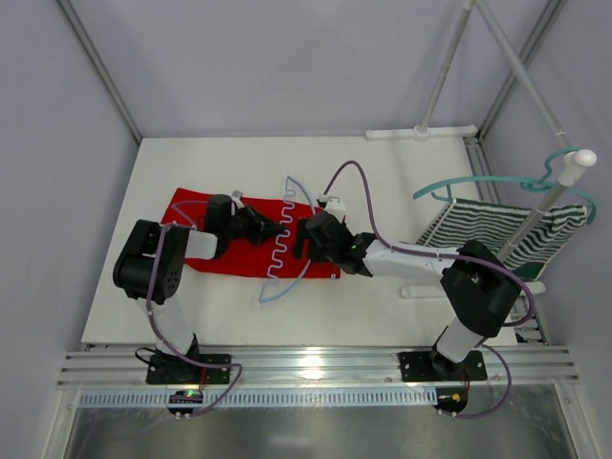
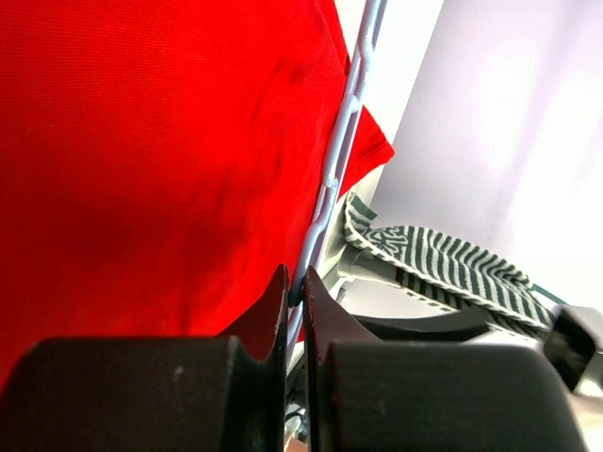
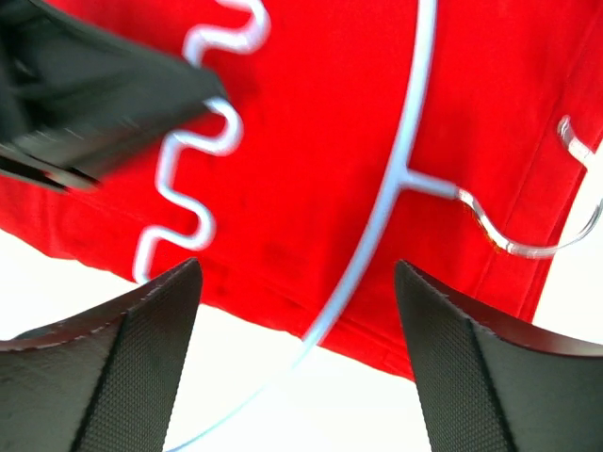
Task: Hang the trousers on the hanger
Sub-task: Place trousers on hanger
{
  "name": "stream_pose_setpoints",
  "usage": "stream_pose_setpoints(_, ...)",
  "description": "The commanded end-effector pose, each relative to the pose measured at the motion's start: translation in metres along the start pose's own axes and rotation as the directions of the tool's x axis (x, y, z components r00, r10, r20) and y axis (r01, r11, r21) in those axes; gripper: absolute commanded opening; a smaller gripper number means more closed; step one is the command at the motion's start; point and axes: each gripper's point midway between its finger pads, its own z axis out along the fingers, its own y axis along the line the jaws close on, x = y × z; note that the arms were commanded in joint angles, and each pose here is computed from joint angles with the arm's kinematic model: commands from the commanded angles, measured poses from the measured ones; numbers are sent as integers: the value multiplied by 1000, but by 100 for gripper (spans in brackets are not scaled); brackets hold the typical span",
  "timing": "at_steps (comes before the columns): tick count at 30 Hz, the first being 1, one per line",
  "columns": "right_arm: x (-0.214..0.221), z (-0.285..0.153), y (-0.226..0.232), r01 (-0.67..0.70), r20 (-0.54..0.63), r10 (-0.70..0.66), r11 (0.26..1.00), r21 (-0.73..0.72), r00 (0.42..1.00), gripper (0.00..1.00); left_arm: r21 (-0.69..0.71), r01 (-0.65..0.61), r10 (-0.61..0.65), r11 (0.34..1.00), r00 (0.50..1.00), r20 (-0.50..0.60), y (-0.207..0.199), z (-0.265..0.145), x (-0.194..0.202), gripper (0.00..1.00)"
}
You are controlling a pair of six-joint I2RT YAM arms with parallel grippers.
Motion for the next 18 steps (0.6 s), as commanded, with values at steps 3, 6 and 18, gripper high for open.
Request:
stream_pose_setpoints(3, -4, -5, 12, -176, 17, 179, 976, -129, 984, 73, 17, -36, 36, 999, 999, 3, -7, 1, -2, 0)
stream_pose_setpoints(6, 0, 4, 3, -248, 10, 252, 960, -132, 968, 61, -11, -53, 53, 999, 999, 8, -4, 0, -3, 0)
stream_pose_setpoints(18, 8, 8, 12, -431, -28, 450, 833, -347, 893, 60, -48, -42, 42, 998, 999, 2, 11, 0, 1, 0)
